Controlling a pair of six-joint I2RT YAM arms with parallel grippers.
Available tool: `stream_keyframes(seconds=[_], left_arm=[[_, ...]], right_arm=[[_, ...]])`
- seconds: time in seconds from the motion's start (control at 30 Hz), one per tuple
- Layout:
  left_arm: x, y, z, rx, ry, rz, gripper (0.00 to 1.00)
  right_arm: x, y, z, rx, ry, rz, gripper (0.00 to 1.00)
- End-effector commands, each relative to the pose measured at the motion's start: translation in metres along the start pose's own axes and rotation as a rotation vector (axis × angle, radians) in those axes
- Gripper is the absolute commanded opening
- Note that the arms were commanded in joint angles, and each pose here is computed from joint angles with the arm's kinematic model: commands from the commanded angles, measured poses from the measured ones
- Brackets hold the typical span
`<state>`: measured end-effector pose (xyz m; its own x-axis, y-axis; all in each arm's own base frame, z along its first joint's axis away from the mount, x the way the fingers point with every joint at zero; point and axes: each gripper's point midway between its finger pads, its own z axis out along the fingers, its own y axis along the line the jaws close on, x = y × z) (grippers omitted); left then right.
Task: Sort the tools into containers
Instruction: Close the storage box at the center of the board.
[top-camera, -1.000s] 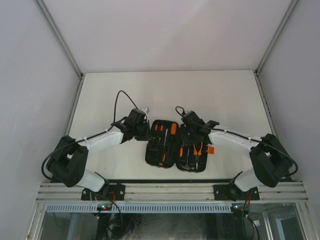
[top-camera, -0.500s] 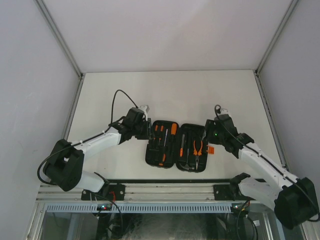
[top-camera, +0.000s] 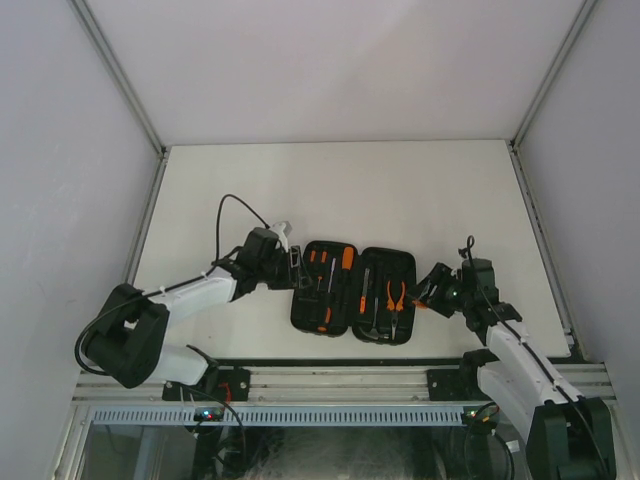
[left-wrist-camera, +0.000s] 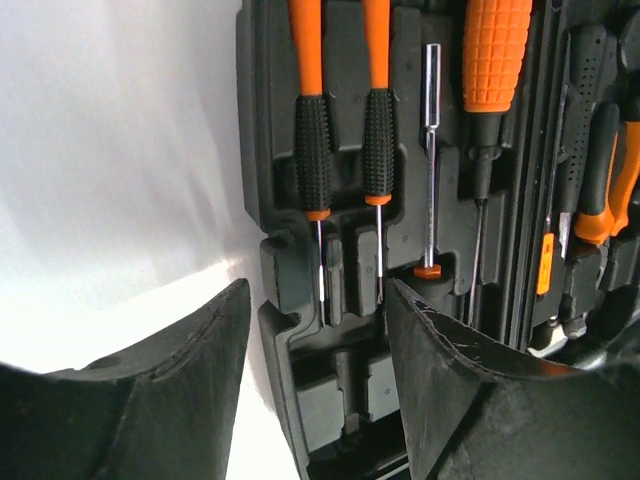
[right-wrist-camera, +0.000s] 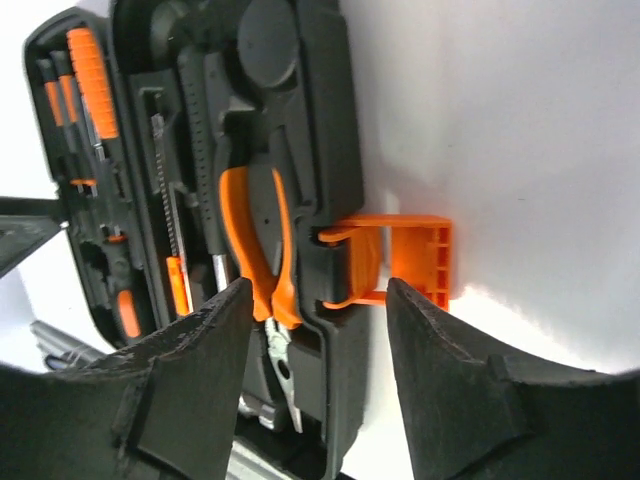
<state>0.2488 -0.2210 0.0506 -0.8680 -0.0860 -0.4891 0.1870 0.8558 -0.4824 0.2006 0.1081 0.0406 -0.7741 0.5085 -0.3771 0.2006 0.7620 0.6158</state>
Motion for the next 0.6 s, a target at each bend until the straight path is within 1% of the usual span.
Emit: stream_keyframes(seconds=[0.0,0.13,0.37,0.47,0.57], left_arm=[[-0.009,-0.02,-0.001,0.121,-0.048,-0.019,0.61],[-0.005,-0.026,0.003,0.168,-0.044,-0.034,0.63],[-0.002,-0.034,0.01,0.224,-0.021,-0.053,0.64],[-0.002,-0.038,0.01,0.245,-0.019,-0.051,0.61],[-0.007,-0.044,0.003,0.269,-0.035,-0.041,0.56]], right_arm=[[-0.007,0.033,-0.002,-0.191,-0.011,-0.005,0.53],[-0.006,0.031,-0.001,-0.19,-0.003,-0.009,0.45],[0.003,0.031,0.004,-0.218,0.051,-0.005,0.43],[0.004,0.032,0.005,-0.228,0.052,-0.002,0.41],[0.004,0.033,0.005,-0.232,0.055,-0.002,0.37]])
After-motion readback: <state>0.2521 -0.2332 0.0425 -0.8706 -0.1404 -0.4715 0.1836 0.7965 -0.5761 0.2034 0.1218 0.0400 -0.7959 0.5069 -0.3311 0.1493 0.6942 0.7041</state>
